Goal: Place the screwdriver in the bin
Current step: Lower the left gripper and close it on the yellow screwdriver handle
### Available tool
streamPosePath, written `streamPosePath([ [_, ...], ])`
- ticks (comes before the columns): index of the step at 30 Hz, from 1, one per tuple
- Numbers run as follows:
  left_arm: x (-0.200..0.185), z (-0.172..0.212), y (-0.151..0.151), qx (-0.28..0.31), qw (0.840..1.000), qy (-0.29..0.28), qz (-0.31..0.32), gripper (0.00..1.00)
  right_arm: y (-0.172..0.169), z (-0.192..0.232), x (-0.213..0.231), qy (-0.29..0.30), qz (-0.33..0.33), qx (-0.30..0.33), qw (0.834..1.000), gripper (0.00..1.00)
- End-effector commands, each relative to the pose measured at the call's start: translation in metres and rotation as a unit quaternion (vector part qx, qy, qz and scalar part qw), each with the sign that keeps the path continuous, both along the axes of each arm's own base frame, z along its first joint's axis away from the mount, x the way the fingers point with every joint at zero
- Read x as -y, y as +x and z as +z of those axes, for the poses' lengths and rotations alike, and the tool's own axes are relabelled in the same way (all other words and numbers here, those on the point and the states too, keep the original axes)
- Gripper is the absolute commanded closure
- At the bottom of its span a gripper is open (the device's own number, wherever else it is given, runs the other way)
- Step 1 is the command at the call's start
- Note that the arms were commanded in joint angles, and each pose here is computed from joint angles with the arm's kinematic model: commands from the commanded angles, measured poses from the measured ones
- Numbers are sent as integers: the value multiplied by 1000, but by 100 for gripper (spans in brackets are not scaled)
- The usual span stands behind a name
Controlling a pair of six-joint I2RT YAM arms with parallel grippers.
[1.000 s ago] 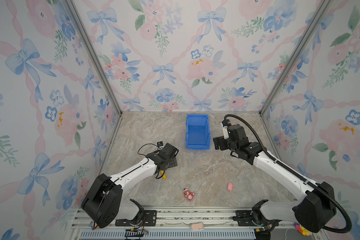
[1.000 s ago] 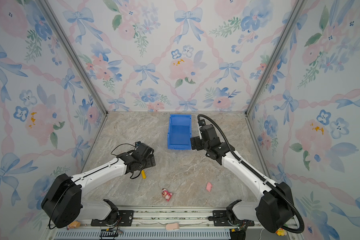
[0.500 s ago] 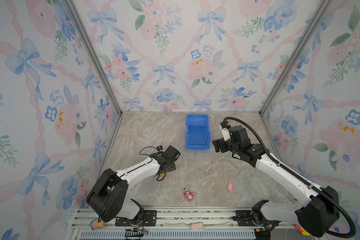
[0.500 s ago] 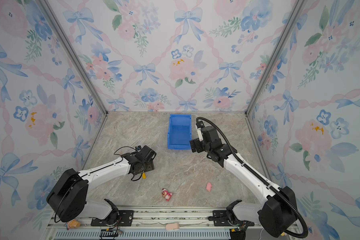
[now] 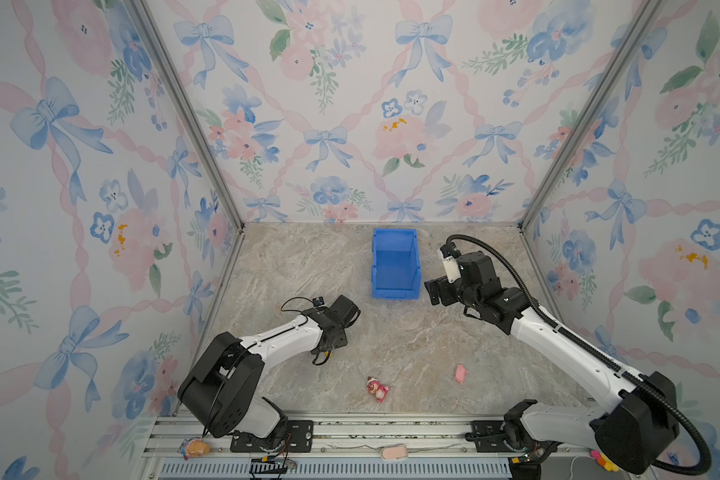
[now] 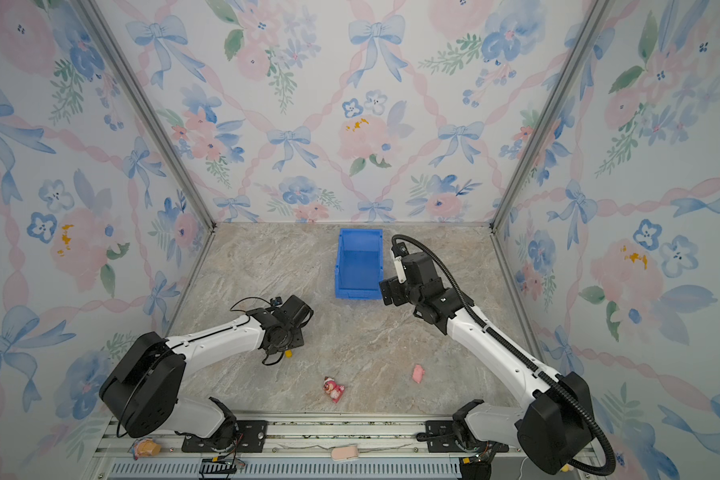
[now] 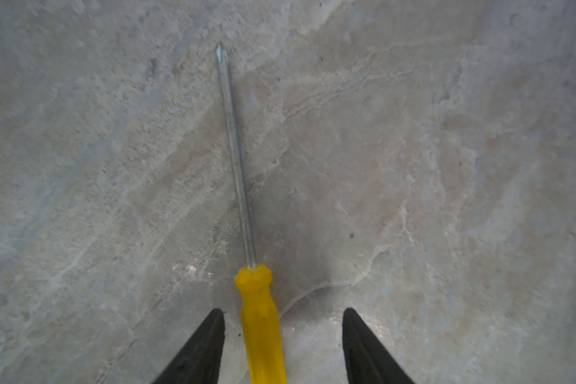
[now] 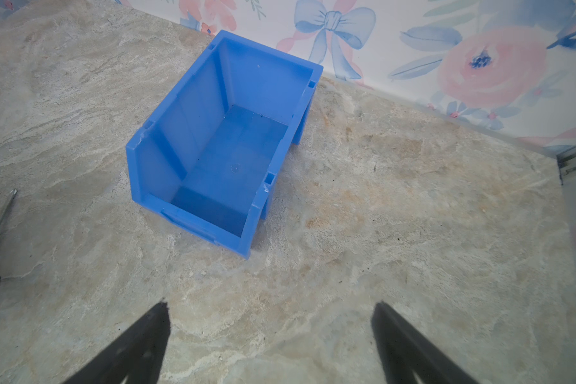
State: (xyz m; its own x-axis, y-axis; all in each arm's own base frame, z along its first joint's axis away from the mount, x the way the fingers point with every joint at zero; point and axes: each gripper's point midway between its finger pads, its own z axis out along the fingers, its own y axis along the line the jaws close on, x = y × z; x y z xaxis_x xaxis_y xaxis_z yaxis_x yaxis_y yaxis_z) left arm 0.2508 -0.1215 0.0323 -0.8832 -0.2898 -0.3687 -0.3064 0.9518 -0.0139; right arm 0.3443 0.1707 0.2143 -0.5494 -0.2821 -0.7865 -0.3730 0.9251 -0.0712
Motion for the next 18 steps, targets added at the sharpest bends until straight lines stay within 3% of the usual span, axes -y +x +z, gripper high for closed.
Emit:
streamPosePath([
  [1, -10, -11, -11, -24, 999, 19, 9, 45, -1, -9, 4, -16, -3, -12, 1000, 3],
  [18, -18, -29, -26, -51, 998, 36, 19, 76, -3, -2, 12, -19, -12, 1, 1000, 3],
])
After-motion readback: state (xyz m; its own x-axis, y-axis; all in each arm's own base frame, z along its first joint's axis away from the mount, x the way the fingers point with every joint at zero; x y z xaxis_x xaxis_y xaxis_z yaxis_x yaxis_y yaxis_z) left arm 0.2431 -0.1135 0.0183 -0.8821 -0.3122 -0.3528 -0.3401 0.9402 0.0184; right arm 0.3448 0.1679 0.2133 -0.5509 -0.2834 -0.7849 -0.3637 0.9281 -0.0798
